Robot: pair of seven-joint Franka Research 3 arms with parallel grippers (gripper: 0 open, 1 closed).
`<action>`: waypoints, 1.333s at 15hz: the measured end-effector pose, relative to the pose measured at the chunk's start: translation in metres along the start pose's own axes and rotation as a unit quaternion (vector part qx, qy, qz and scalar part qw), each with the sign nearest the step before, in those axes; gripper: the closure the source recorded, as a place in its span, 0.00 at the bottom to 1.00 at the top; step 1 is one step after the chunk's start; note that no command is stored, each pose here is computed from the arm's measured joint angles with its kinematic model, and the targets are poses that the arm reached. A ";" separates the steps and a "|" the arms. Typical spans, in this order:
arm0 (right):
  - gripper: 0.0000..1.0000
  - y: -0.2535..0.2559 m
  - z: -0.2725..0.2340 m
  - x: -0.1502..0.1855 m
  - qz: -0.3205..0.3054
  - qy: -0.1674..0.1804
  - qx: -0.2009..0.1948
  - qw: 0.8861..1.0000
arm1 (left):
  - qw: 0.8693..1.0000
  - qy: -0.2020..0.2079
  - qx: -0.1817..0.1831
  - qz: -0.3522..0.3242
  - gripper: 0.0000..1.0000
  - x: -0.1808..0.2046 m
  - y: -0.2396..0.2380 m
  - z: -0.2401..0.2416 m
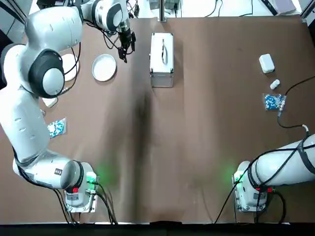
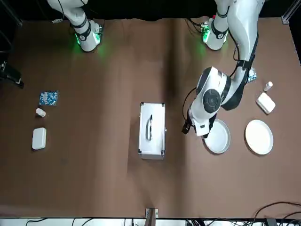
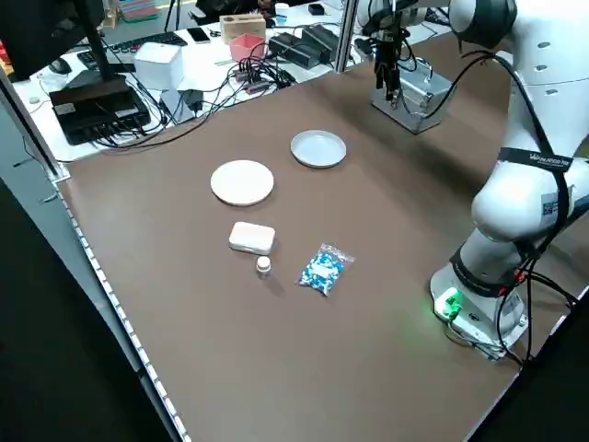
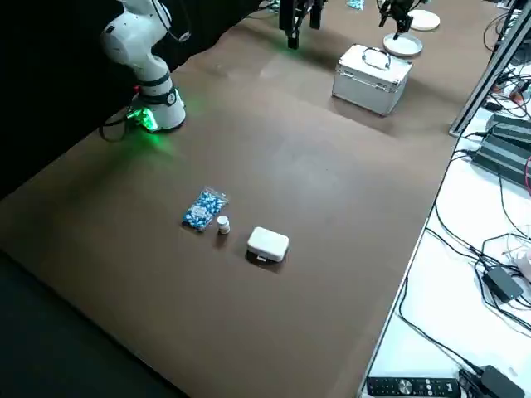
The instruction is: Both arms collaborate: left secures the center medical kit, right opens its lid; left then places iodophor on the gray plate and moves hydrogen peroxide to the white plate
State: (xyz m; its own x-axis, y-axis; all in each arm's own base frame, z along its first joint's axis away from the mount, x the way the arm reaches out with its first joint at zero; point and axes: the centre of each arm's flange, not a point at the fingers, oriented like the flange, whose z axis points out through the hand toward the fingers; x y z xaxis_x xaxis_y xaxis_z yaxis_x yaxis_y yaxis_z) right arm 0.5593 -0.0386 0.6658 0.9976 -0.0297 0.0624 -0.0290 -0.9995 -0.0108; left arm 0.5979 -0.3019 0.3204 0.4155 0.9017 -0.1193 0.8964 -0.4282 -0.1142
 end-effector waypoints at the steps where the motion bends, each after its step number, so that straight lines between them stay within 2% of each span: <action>1: 0.01 0.001 0.000 0.000 0.001 0.002 0.000 1.000 | 0.999 -0.002 0.003 -0.038 0.00 0.002 0.004 0.007; 5: 0.01 0.003 -0.002 0.003 0.003 0.012 -0.001 1.000 | 0.993 -0.011 0.013 -0.118 0.00 0.004 0.023 0.034; 9: 0.01 0.003 0.000 0.002 0.002 0.007 -0.001 1.000 | 0.991 -0.023 0.010 -0.134 0.00 -0.001 0.035 0.050; 10: 0.01 0.002 0.002 0.001 0.002 0.000 0.000 1.000 | 0.989 -0.044 0.001 -0.142 0.00 -0.006 0.040 0.047; 15: 0.01 -0.008 0.012 0.002 -0.007 -0.010 0.000 1.000 | 0.982 -0.092 -0.033 -0.162 0.00 -0.015 0.052 0.025; 20: 0.01 -0.030 0.021 0.005 -0.025 -0.018 0.001 1.000 | 0.965 -0.116 -0.075 -0.224 0.00 -0.013 0.066 0.035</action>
State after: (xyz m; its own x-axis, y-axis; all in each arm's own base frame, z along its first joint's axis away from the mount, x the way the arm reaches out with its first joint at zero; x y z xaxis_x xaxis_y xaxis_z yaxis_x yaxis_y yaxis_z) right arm 0.5668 -0.0086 0.6451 0.9994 0.0206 0.0275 0.0209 -0.9997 -0.0114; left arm 0.6463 -0.3437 0.2796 -0.0485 0.9495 -0.3101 0.9975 0.0300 -0.0641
